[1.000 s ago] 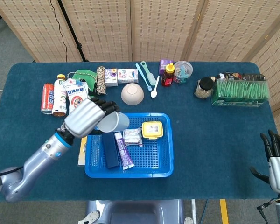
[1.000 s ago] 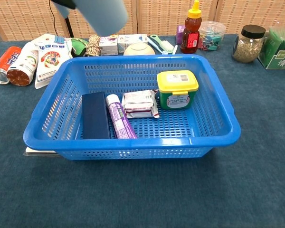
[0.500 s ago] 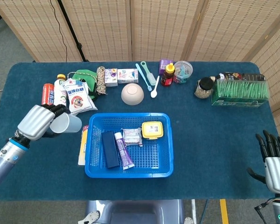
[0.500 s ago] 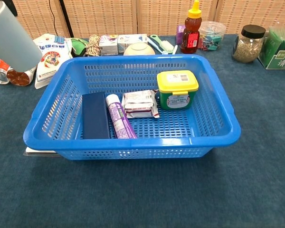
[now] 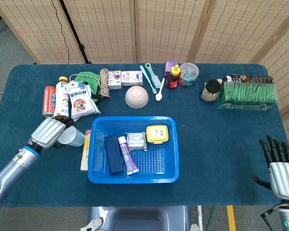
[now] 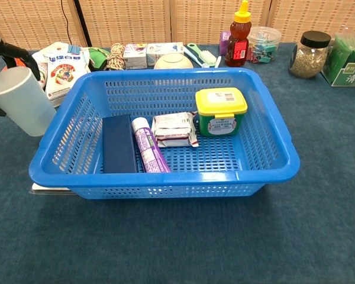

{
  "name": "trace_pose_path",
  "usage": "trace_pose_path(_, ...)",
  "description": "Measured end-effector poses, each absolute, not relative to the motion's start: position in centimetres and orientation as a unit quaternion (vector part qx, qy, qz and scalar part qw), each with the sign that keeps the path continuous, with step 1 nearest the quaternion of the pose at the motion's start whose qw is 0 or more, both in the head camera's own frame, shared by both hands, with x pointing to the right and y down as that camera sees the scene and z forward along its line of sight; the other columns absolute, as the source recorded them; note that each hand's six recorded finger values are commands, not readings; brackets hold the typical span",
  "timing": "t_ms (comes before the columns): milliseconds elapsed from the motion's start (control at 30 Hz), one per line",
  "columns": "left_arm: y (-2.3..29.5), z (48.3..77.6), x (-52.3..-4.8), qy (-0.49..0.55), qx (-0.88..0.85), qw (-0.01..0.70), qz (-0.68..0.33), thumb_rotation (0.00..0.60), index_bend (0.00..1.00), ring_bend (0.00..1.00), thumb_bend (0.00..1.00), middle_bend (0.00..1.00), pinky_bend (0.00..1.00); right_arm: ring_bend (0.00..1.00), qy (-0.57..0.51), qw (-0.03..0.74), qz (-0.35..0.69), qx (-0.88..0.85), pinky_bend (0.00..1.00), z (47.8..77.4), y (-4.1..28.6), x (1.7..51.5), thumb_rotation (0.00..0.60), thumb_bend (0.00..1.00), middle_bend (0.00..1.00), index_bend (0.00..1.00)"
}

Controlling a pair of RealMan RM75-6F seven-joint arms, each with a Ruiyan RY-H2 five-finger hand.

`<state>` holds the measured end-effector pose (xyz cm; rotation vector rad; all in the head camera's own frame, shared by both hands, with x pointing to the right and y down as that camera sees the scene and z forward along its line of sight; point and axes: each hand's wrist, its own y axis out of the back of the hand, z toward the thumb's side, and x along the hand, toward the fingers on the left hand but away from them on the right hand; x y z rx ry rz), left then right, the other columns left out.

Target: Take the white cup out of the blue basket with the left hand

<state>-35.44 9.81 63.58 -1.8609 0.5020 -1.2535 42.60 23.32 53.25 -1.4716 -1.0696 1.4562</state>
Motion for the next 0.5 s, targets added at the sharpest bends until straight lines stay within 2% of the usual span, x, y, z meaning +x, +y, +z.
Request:
trace_pose_path(200, 9.8, 65.6, -34.6, 0.200, -0.744, 0.391, -0.504, 0.600, 0.35, 0.35, 0.20, 0.30, 0.46, 0.00, -0.424, 0.394, 0.577, -0.577, 0.00, 53.3, 23.2, 42.9, 0.600, 0.00, 0.00, 0.00)
trace_pose_path(300, 9.8, 65.8, -34.4, 0.198, -0.741, 0.394, -0.506, 0.600, 0.30, 0.30, 0.20, 0.27, 0.42, 0.00, -0.425, 0.393, 0.577, -0.576, 0.00, 53.2, 23.2, 43.0, 0.600, 0.00, 0.00, 0.00)
trace_pose_path(433, 9.9, 66.1, -34.6, 0.192, -0.738, 0.393, -0.514, 0.600, 0.05, 0.17, 0.19, 0.15, 0.32, 0.00, -0.425, 0.392, 0.577, -0.577, 0.00, 53.3, 23.2, 43.1, 0.600, 0.00, 0.00, 0.00)
trace_pose_path(500, 10.0, 66.2, -34.7, 0.188, -0.737, 0.390, -0.519, 0.600, 0.01, 0.14, 0.19, 0.11, 0.31, 0.00, -0.425, 0.392, 0.577, -0.577, 0.00, 53.3, 23.1, 43.1, 0.600, 0.00, 0.00, 0.00)
